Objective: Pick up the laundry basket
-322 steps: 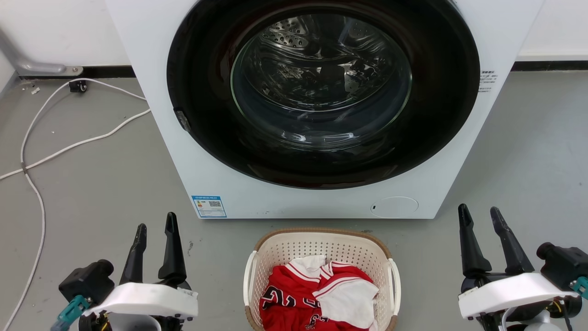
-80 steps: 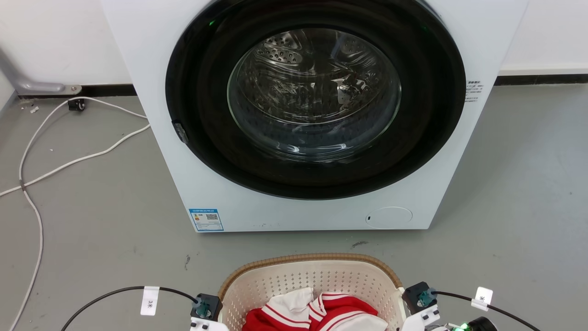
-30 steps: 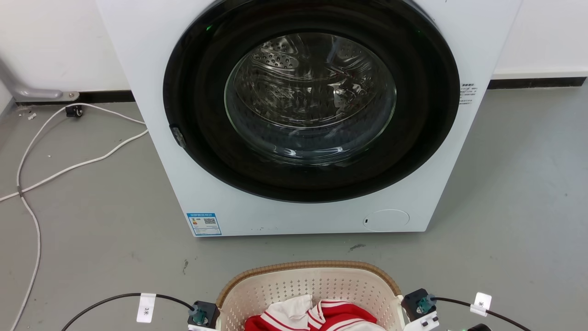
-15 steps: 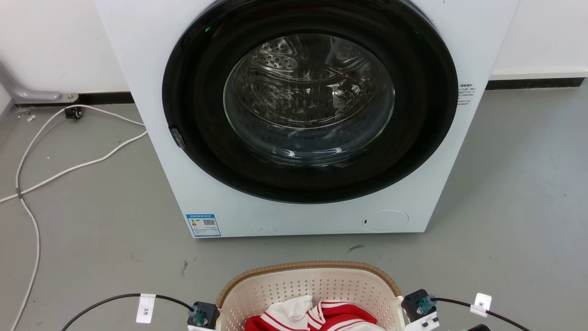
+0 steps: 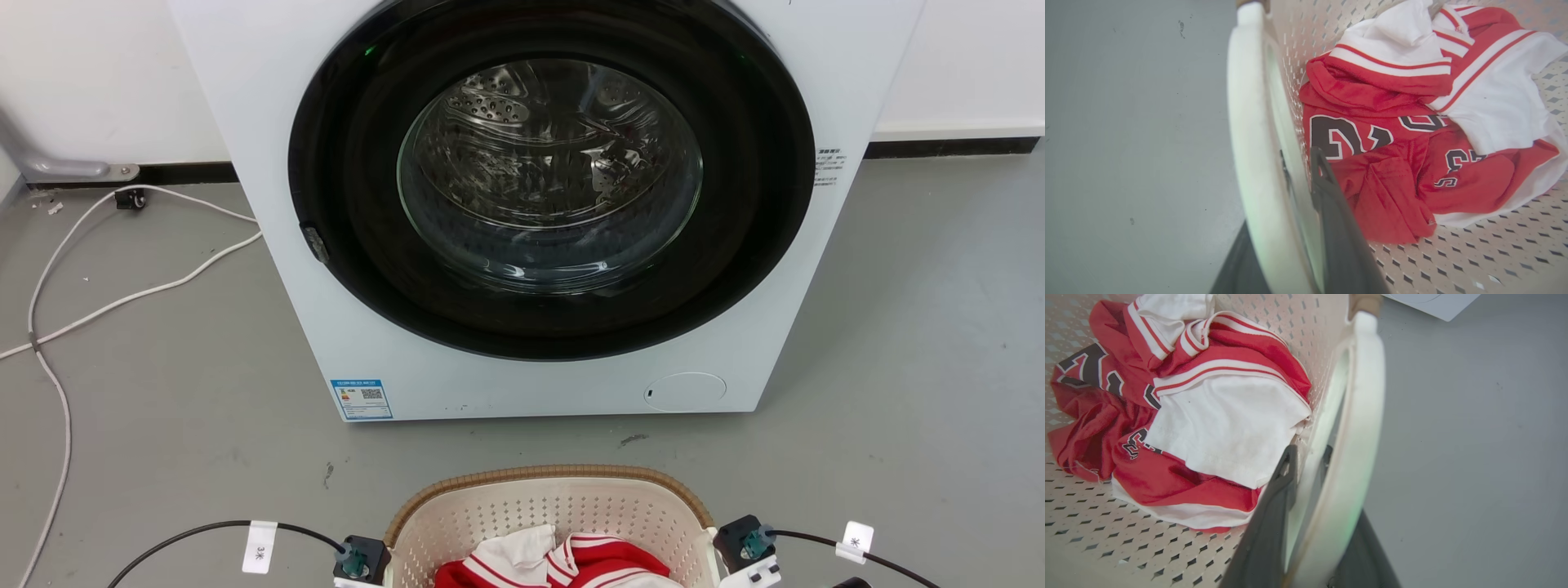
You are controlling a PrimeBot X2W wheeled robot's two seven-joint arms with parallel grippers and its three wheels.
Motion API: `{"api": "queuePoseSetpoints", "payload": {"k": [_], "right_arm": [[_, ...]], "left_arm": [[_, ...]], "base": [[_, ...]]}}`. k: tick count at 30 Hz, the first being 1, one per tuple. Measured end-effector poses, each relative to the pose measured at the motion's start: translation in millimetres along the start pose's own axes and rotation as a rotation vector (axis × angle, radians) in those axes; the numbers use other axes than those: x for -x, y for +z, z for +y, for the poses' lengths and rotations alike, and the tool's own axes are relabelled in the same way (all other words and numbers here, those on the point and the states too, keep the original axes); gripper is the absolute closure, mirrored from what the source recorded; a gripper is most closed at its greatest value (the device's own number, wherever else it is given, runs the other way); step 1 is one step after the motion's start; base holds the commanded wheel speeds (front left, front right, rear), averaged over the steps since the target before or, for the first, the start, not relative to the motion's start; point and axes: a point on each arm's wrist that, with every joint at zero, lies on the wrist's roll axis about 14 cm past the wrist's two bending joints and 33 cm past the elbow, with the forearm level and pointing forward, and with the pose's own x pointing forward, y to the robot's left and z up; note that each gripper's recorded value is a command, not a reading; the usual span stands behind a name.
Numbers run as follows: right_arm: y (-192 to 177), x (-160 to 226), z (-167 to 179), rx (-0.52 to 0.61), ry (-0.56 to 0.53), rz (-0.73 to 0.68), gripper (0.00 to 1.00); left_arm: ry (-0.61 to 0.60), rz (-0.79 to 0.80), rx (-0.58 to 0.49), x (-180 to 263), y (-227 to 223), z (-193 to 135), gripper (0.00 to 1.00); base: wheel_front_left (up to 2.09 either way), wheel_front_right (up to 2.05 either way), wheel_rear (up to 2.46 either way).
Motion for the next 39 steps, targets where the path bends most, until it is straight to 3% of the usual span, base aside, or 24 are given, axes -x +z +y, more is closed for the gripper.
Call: {"api": "queuePoseSetpoints", "payload": {"k": [39], "right_arm": [[-1.2,-0.5,0.9,-0.005,0.005,0.005,1.0]], "left_arm": [[-0.003,0.003,-0.001,-0.9,-0.2,0.4,1.0]], "base": [[0.0,0.0,0.0]]}}
